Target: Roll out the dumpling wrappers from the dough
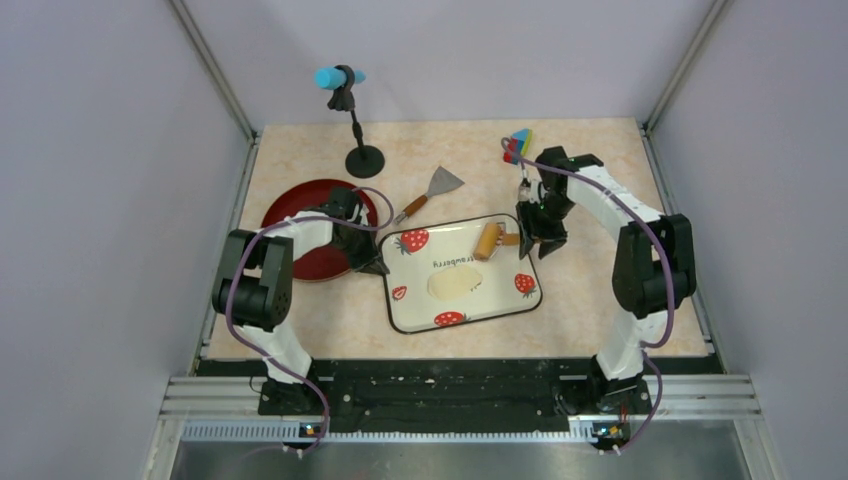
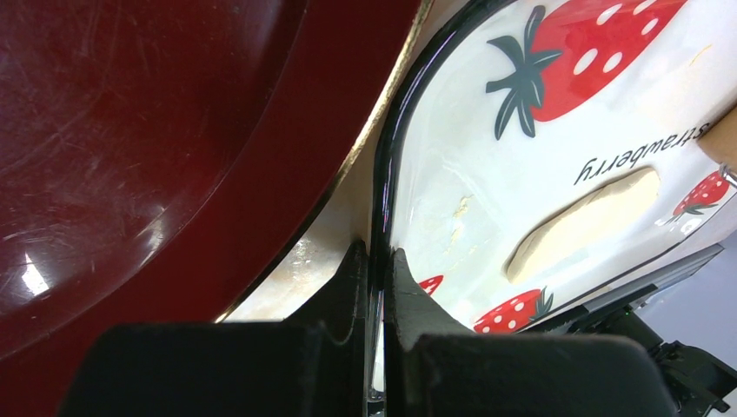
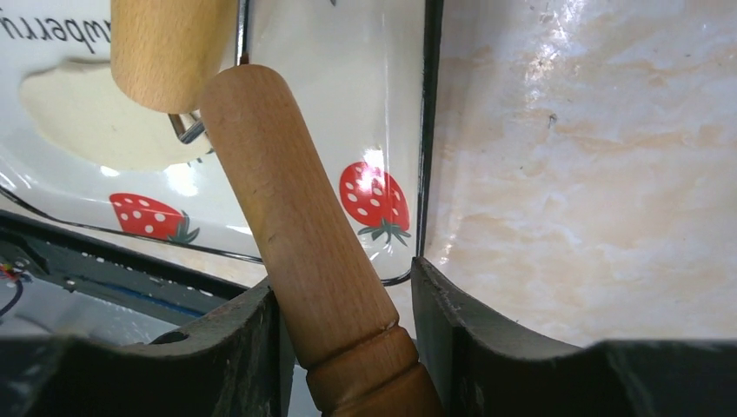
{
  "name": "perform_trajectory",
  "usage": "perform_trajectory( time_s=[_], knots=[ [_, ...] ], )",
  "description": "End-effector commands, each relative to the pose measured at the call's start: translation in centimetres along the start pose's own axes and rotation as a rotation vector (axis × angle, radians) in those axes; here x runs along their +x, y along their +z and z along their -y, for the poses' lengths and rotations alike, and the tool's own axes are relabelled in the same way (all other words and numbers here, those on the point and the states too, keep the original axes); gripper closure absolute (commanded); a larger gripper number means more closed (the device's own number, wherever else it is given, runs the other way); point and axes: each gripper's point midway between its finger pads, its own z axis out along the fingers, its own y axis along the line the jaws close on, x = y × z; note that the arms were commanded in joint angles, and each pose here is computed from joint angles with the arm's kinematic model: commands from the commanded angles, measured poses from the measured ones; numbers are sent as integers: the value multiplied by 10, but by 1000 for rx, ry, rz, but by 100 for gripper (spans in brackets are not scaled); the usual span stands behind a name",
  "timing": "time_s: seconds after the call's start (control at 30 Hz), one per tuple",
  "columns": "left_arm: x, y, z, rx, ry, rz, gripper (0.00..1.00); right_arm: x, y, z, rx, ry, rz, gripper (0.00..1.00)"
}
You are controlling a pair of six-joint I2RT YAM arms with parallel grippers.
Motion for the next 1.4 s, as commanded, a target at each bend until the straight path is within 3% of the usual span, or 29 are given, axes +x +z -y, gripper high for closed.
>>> perform_trajectory(
  time_s=[0.0,0.57,0.83,1.37],
  knots=[
    [-11,9,-29,-116,6,45,100,-26,-31,-17,-73,-7,138,100],
    [-11,10,-26,-94,15,40,100,-29,-80,-33,-122,-47,267,100],
    [-8,10,-25,-83,22,34,100,-48,-108,-35,-113,-31,396,100],
    [-8,10,-23,-72,31,32,100,-60,-159,25,-65,194,606,100]
  ],
)
